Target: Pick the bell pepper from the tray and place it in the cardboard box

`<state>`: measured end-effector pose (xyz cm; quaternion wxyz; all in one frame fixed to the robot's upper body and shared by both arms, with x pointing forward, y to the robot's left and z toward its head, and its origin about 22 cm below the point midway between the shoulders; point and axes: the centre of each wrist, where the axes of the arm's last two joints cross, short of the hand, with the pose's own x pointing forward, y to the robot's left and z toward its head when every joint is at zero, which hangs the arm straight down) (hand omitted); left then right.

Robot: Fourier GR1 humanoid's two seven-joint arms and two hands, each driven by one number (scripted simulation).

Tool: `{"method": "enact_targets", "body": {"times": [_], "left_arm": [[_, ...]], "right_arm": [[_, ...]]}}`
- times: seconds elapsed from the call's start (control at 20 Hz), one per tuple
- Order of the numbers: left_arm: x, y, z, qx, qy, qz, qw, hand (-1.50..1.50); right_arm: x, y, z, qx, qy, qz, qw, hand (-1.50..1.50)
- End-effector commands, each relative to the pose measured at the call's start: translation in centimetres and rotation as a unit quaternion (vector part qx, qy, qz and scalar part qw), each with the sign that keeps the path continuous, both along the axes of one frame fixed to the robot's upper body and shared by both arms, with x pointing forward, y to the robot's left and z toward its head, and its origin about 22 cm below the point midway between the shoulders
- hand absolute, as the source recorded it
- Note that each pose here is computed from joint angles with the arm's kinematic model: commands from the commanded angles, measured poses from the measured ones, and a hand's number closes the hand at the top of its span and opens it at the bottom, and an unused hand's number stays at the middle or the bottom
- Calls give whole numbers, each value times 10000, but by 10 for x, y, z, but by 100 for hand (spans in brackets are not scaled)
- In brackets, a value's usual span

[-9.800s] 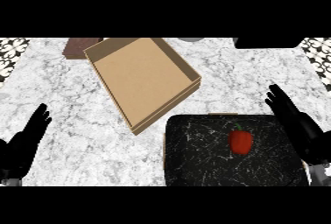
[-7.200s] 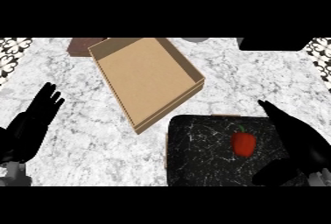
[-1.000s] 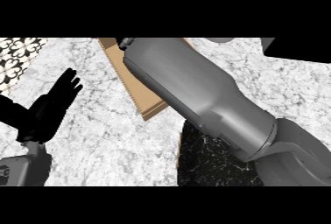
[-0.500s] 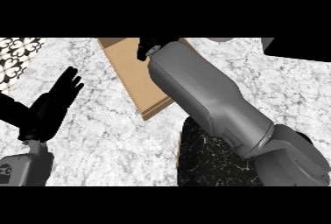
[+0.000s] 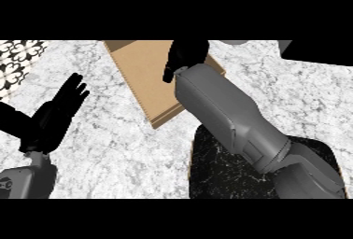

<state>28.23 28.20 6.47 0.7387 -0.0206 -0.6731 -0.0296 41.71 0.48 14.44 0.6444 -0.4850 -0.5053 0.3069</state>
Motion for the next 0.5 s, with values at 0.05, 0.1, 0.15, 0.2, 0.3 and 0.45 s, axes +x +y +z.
{"method": "enact_targets", "body": {"times": [0.05,0.1,0.15,0.2,0.3,0.45], "left_arm": [[0,-5,-6,-11,90,45,9999,0],[-2,1,-4,17,33,81,10000,0],[0,4,2,49,-4,72,10000,0],[-3,9,2,52,90,180,9998,0],[-5,1,-10,16,139,161,9998,0],[-7,14,-2,-9,69,230,9997,0]], "right_arm": [[-8,4,-8,657,-822,58,9944,-150],[-5,5,1,832,-1001,-73,9915,-150],[-4,7,9,1250,-1398,-173,9821,-150],[-7,7,8,1581,-1590,-285,9741,-150],[-7,6,7,1929,-1984,-404,9601,-150],[-9,6,9,2504,-2351,-583,9374,-150]]}}
